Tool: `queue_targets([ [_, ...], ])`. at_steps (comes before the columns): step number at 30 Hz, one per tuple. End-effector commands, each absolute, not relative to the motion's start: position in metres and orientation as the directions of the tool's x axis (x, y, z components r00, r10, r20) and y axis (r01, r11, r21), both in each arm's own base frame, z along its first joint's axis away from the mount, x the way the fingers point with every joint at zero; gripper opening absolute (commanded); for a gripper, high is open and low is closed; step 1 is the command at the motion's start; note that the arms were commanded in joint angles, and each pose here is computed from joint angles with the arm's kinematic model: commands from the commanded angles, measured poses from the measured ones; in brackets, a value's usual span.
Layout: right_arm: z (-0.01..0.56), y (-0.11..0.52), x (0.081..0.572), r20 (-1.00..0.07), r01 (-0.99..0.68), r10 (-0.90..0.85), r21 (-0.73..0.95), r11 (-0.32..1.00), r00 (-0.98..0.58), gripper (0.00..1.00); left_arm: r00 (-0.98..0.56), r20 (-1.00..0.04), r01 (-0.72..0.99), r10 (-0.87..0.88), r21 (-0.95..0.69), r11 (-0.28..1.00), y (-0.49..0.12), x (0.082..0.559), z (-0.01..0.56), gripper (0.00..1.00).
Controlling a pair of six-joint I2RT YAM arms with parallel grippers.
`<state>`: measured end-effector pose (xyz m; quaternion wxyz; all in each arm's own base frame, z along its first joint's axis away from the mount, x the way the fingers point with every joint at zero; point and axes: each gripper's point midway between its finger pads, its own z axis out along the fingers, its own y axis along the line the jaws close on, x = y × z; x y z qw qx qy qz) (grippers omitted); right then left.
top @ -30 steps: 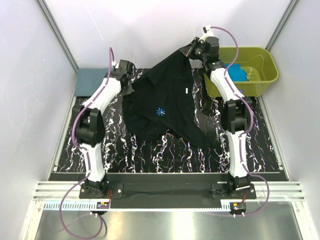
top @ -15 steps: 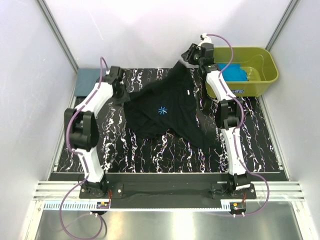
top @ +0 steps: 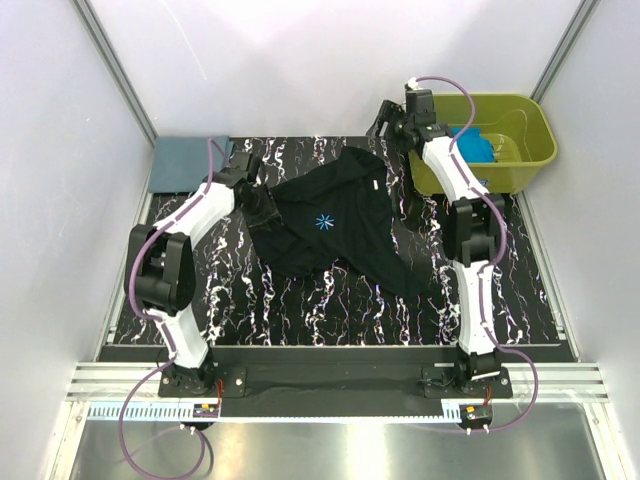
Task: Fold and stack the t-shirts
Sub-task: Flatten the tshirt out
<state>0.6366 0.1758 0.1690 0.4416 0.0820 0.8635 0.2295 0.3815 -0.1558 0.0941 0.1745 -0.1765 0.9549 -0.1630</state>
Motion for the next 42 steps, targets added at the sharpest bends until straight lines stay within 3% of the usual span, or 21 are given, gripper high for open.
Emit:
queue_targets([
  [1,0.240,0.207,0.578,-0.719,-0.155,0.328,0.516,0.842,-0.612,0.79,-0.880,-0.227,-0.274,-0.418,-0.476,0.836,-0.185,0.392,0.098,0.43],
  [3,0.256,0.213,0.554,-0.702,-0.175,0.332,0.545,0.820,-0.630,0.78,-0.879,-0.212,-0.295,-0.427,-0.461,0.837,-0.187,0.392,0.088,0.42],
  [5,0.235,0.215,0.530,-0.651,-0.153,0.323,0.564,0.812,-0.686,0.78,-0.875,-0.207,-0.313,-0.437,-0.446,0.838,-0.184,0.391,0.083,0.42],
  [9,0.237,0.209,0.483,-0.626,-0.149,0.316,0.575,0.804,-0.713,0.78,-0.859,-0.181,-0.377,-0.480,-0.410,0.830,-0.177,0.379,0.072,0.48],
  [19,0.166,0.181,0.382,-0.507,-0.066,0.259,0.537,0.841,-0.822,0.79,-0.856,-0.112,-0.444,-0.505,-0.339,0.829,-0.171,0.359,0.047,0.49],
  [23,0.156,0.178,0.363,-0.478,-0.051,0.258,0.541,0.839,-0.840,0.79,-0.867,-0.099,-0.439,-0.488,-0.309,0.843,-0.170,0.361,0.031,0.47],
  [25,0.153,0.177,0.358,-0.470,-0.043,0.261,0.542,0.839,-0.843,0.79,-0.873,-0.109,-0.429,-0.476,-0.294,0.854,-0.168,0.365,0.026,0.43],
  [27,0.150,0.176,0.355,-0.460,-0.032,0.262,0.539,0.841,-0.848,0.79,-0.876,-0.126,-0.414,-0.465,-0.296,0.861,-0.168,0.369,0.029,0.22],
  [30,0.139,0.169,0.348,-0.431,0.008,0.265,0.513,0.858,-0.863,0.79,-0.875,-0.179,-0.387,-0.451,-0.302,0.871,-0.164,0.372,0.044,0.00],
  [35,0.106,0.159,0.335,-0.341,0.076,0.250,0.449,0.890,-0.906,0.75,-0.864,-0.308,-0.300,-0.398,-0.318,0.899,-0.153,0.370,0.098,0.00],
  [39,0.091,0.160,0.329,-0.287,0.087,0.229,0.435,0.896,-0.930,0.61,-0.856,-0.378,-0.243,-0.353,-0.309,0.920,-0.141,0.352,0.132,0.00],
  [42,0.088,0.158,0.327,-0.281,0.092,0.230,0.429,0.899,-0.932,0.60,-0.823,-0.448,-0.216,-0.351,-0.325,0.921,-0.132,0.340,0.160,0.00],
])
